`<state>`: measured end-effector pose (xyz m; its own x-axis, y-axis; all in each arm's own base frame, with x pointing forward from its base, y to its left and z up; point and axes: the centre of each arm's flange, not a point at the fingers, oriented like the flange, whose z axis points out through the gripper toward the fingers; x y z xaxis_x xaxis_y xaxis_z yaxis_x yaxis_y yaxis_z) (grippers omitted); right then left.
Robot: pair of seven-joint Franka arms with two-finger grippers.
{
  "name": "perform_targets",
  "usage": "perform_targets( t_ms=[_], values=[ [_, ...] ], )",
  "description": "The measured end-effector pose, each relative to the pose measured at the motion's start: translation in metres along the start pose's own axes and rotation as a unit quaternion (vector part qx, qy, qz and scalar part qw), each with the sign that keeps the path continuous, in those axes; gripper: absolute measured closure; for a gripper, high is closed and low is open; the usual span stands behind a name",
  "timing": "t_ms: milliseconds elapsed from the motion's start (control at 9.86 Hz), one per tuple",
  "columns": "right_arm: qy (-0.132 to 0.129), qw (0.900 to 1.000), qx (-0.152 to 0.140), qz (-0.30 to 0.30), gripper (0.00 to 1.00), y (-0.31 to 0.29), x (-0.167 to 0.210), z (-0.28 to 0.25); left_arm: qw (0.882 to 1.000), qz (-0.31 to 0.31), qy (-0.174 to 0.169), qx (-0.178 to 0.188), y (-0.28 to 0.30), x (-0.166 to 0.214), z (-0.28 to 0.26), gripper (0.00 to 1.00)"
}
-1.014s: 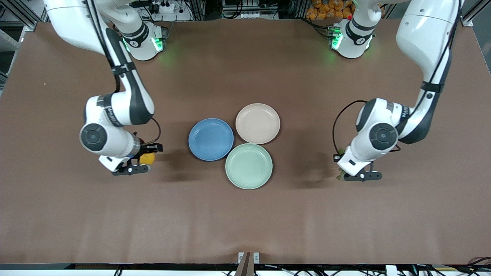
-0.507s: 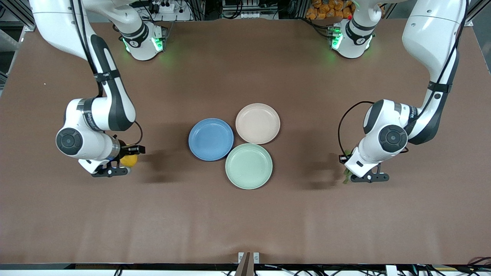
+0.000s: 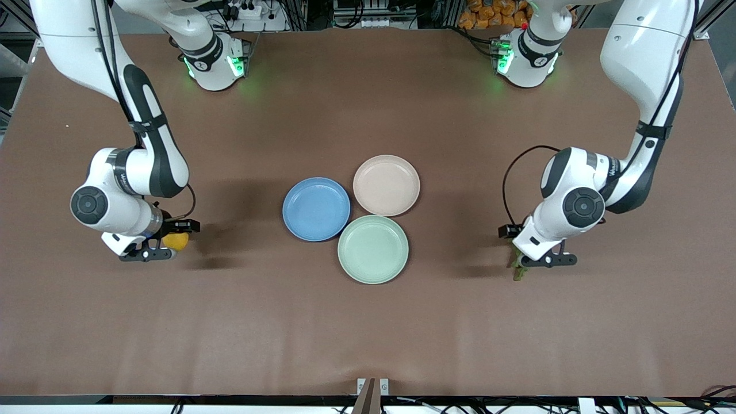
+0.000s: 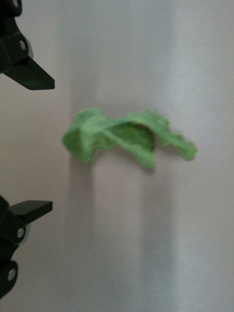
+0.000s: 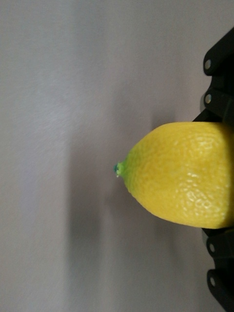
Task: Pick lemon and lettuce from blue and beige plates
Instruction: 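Lower the lettuce onto the table and open the left gripper, then lower the lemon onto the table with the right gripper while the left gripper withdraws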
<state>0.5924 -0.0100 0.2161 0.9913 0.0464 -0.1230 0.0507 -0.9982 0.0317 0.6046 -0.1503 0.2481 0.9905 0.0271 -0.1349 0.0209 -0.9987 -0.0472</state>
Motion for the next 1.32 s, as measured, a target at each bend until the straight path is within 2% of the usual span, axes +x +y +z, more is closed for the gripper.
perform_targets(
  t_ms=[304, 507, 609, 812, 1014, 1319],
  values=[
    [0.021, 1.0, -0.008, 0.006, 0.45, 0.011, -0.017, 0.034, 1.0, 0.002, -0.015, 0.001, 0.006, -0.047, -0.006, 0.0],
    [0.019, 1.0, -0.012, 0.007, 0.45, 0.012, -0.023, 0.052, 1.0, 0.016, -0.019, 0.007, -0.002, -0.081, -0.012, 0.0],
    [0.019, 1.0, -0.013, 0.006, 0.45, 0.012, -0.023, 0.055, 1.0, 0.019, -0.012, 0.0, -0.005, -0.094, -0.025, 0.0],
    [0.02, 1.0, -0.01, 0.01, 0.45, 0.012, -0.023, 0.055, 0.999, 0.026, 0.022, -0.014, 0.002, -0.104, -0.064, 0.0],
    [0.023, 0.999, 0.001, 0.027, 0.44, 0.013, -0.023, 0.055, 0.997, 0.019, 0.072, -0.034, 0.007, -0.097, -0.113, 0.0],
    [0.031, 0.999, 0.008, 0.034, 0.03, 0.011, -0.017, 0.05, 0.99, 0.006, 0.123, -0.061, 0.007, -0.08, -0.202, 0.0]
  ],
)
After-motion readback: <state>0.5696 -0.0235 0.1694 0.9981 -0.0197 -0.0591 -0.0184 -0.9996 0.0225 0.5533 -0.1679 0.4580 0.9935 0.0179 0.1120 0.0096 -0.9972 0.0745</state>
